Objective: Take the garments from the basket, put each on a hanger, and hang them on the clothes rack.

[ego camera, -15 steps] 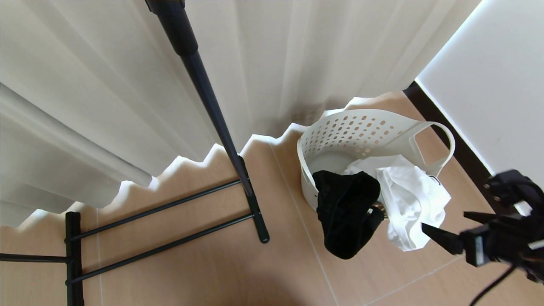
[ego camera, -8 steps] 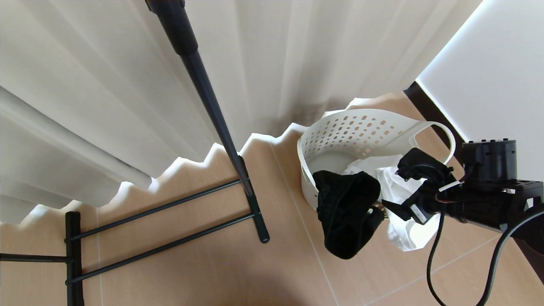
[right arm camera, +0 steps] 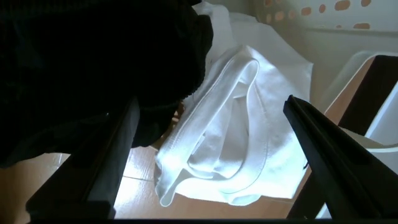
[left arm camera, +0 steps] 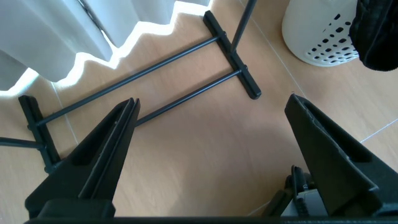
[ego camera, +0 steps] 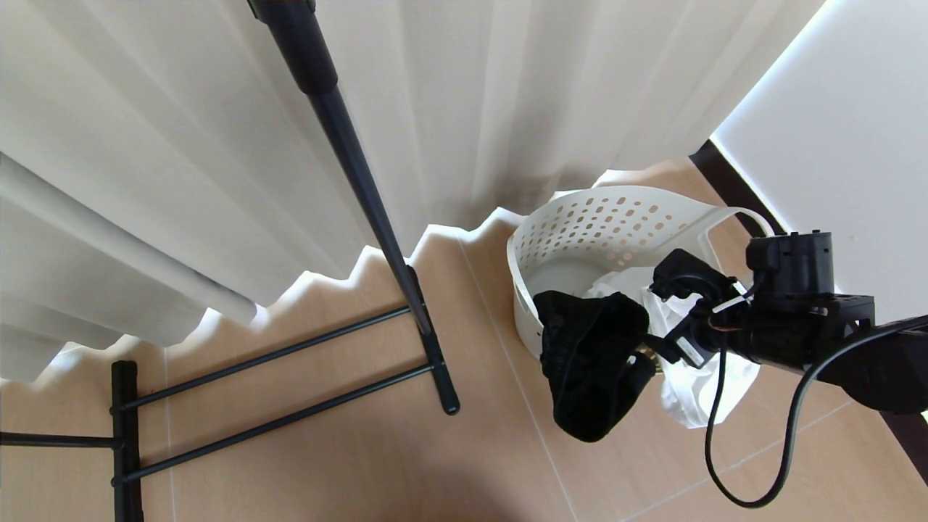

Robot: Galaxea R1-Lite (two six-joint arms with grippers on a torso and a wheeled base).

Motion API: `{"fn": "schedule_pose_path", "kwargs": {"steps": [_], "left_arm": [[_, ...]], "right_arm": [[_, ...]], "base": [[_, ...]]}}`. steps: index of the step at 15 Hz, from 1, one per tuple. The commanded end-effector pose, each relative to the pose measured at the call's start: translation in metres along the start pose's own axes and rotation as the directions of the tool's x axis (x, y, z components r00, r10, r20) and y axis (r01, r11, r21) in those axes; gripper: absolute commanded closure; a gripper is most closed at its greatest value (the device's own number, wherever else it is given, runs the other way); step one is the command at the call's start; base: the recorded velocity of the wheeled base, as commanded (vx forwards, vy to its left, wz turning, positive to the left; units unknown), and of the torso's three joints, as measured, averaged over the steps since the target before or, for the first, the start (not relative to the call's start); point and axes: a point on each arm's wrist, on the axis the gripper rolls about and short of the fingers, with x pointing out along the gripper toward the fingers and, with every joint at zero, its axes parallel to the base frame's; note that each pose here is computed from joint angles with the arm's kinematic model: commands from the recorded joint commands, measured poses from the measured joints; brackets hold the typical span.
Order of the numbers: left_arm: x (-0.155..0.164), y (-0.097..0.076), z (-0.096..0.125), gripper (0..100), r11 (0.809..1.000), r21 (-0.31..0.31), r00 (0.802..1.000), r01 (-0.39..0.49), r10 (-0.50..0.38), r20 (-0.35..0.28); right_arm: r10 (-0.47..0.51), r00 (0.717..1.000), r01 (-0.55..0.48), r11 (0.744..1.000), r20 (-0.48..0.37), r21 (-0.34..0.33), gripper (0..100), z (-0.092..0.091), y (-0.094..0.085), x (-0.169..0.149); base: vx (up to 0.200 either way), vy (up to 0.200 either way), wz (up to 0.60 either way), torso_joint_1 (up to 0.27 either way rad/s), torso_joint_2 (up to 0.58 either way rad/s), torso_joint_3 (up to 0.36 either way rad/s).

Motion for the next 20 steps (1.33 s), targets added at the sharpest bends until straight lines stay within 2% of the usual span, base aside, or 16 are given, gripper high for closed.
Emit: {"fn": "schedule_pose_path", "kwargs": {"steps": [1,6,13,14,18,19,20], "left_arm": [[0.000,0.000,0.000,0,1.000,0.000,1.000,0.000,0.000,0.001],[0.000,0.000,0.000,0,1.000,0.000,1.000,0.000,0.000,0.001],[0.000,0.000,0.000,0,1.000,0.000,1.000,0.000,0.000,0.001],[0.000,0.000,0.000,0,1.000,0.000,1.000,0.000,0.000,0.001],[0.000,0.000,0.000,0,1.000,0.000,1.000,0.000,0.000,0.001],[0.000,0.000,0.000,0,1.000,-0.001,1.000,0.000,0.000,0.001],[0.000,0.000,0.000,0,1.000,-0.001,1.000,0.000,0.000,0.001]], "right_arm": [[-0.003,1.000,0.003,1.000,-0.003,0.000,0,0.005,0.000,0.018],[-0.006,1.000,0.006,1.000,-0.002,0.003,0,0.012,-0.002,0.050],[-0.013,1.000,0.013,1.000,0.002,0.013,0,0.014,-0.004,0.063],[-0.013,1.000,0.013,1.000,0.004,0.015,100,0.015,-0.004,0.063],[-0.042,0.997,0.037,0.996,0.060,0.080,100,0.011,-0.002,0.061],[-0.053,0.996,0.044,0.992,0.078,0.115,100,0.009,-0.001,0.058],[-0.073,0.991,0.051,0.981,0.110,0.188,100,0.008,0.000,0.054]], "base": [[0.000,0.000,0.00,0.000,0.00,0.000],[0.000,0.000,0.00,0.000,0.00,0.000],[0.000,0.000,0.00,0.000,0.00,0.000],[0.000,0.000,0.00,0.000,0.00,0.000],[0.000,0.000,0.00,0.000,0.00,0.000],[0.000,0.000,0.00,0.000,0.00,0.000],[0.000,0.000,0.00,0.000,0.00,0.000]]}}
